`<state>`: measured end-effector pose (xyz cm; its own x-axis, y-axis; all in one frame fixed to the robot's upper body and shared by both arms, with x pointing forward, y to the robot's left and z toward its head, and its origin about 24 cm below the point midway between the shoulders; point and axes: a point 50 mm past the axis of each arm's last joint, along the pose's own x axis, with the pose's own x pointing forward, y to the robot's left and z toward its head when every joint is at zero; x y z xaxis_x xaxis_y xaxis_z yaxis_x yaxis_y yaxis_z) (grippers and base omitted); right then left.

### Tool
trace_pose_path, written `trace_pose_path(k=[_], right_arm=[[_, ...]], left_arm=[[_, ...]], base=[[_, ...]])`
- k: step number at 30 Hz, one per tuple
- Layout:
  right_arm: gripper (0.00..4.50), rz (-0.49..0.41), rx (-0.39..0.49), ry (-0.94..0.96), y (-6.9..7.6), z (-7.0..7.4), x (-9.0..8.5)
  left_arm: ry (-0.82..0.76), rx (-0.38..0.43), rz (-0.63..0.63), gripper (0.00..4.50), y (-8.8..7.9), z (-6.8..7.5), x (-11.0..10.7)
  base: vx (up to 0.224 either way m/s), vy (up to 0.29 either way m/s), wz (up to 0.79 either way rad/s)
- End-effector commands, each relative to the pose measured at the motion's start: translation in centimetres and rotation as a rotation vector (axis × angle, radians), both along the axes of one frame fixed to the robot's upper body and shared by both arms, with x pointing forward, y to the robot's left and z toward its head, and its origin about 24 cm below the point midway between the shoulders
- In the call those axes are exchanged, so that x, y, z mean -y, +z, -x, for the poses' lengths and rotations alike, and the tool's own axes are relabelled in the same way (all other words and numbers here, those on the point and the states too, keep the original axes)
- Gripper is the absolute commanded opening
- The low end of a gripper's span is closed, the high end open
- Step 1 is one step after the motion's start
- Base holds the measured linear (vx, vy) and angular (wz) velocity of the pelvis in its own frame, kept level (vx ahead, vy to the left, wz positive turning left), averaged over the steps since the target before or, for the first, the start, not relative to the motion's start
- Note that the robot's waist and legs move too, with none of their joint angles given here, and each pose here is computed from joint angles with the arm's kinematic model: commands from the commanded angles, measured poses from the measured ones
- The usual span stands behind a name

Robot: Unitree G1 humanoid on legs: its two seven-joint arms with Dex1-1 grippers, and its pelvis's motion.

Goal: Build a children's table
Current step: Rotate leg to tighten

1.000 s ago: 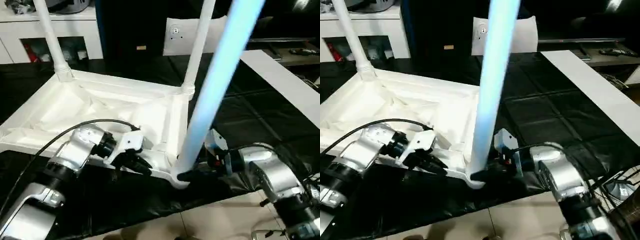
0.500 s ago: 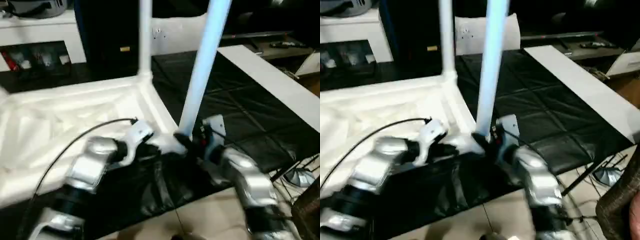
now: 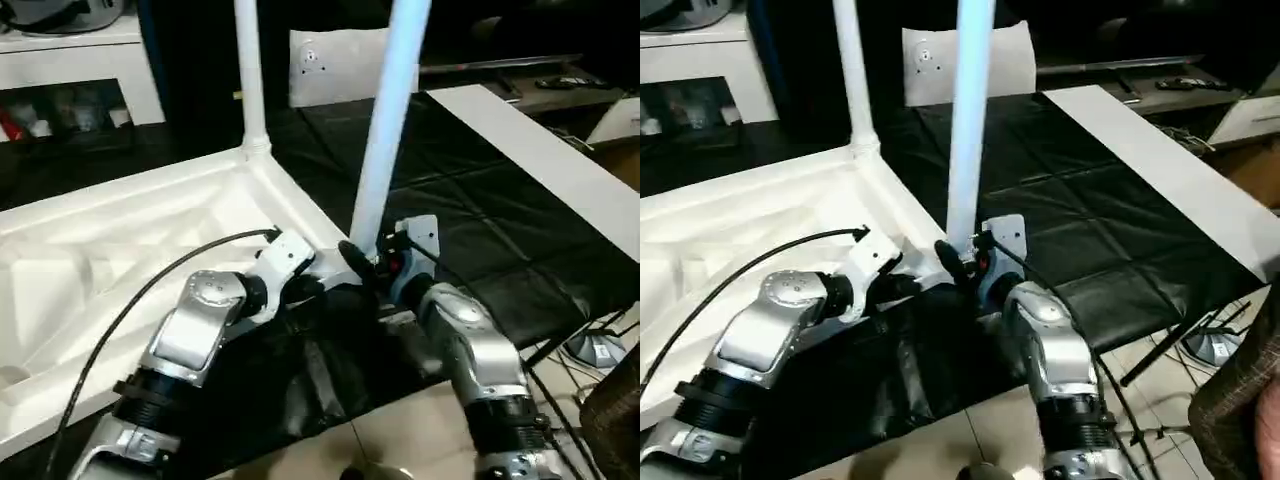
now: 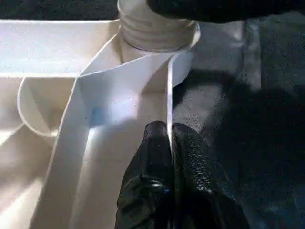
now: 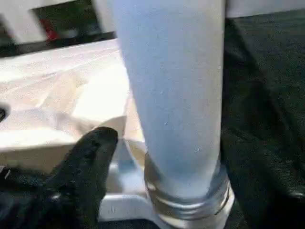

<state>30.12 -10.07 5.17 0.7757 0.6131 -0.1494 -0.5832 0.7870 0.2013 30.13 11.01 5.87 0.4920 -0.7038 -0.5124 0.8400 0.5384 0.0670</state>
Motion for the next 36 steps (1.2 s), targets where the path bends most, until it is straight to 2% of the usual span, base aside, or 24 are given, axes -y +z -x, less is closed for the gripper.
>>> trace_pose_path(k=[1,2,6,10,11,19,20,23,25,27,29,33,36], right_arm=[[3.99,-0.021,0.024,0.203,0.5,1.2,-1.9],[4.07,-0.005,0.04,0.259,0.7,1.5,-0.9],[4.43,0.031,0.048,0.347,0.9,2.0,0.9],[4.47,0.101,0.055,0.445,1.2,2.2,2.9],[4.47,0.117,0.049,0.512,1.4,2.4,3.7],[4.47,0.176,0.034,0.688,2.0,2.4,5.2],[4.21,0.177,0.032,0.698,2.0,2.4,5.2],[4.13,0.179,0.027,0.759,2.1,2.5,5.2],[3.7,0.179,0.019,0.816,2.2,2.7,5.2],[3.68,0.18,0.019,0.832,2.2,2.7,5.1],[3.36,0.176,0.013,0.858,2.2,2.8,5.1],[3.18,0.166,0.002,0.88,2.2,2.7,4.9],[2.86,0.16,-0.007,0.898,2.1,2.8,4.8]], left_arm=[[-0.069,0.077,0.037,0.0,1.7,-0.5,0.7],[-0.127,0.083,0.042,0.0,1.8,-0.3,0.4],[-0.216,0.063,0.033,0.0,1.7,0.1,-0.2],[-0.356,0.042,0.021,0.0,1.8,0.6,-1.0],[-0.44,0.033,-0.008,0.0,1.7,0.8,-1.6],[-0.622,-0.031,-0.04,0.0,1.9,0.9,-2.9],[-0.635,-0.035,-0.042,0.0,1.9,0.9,-3.0],[-0.698,-0.054,-0.056,0.0,1.9,1.0,-3.0],[-0.748,-0.066,-0.066,0.0,2.0,1.0,-3.0],[-0.768,-0.07,-0.073,0.0,1.9,1.0,-2.9],[-0.799,-0.074,-0.085,0.0,1.9,0.9,-2.9],[-0.825,-0.079,-0.089,0.0,2.0,0.8,-2.7],[-0.84,-0.08,-0.091,0.0,2.0,0.7,-2.6]], base=[[0.0,0.0,0.0],[0.0,0.0,0.0],[0.0,0.0,0.0],[0.0,0.0,0.0],[0.0,0.0,0.0],[0.0,0.0,0.0],[0.0,0.0,0.0],[0.0,0.0,0.0],[0.0,0.0,0.0],[0.0,0.0,0.0],[0.0,0.0,0.0],[0.0,0.0,0.0],[0.0,0.0,0.0]])
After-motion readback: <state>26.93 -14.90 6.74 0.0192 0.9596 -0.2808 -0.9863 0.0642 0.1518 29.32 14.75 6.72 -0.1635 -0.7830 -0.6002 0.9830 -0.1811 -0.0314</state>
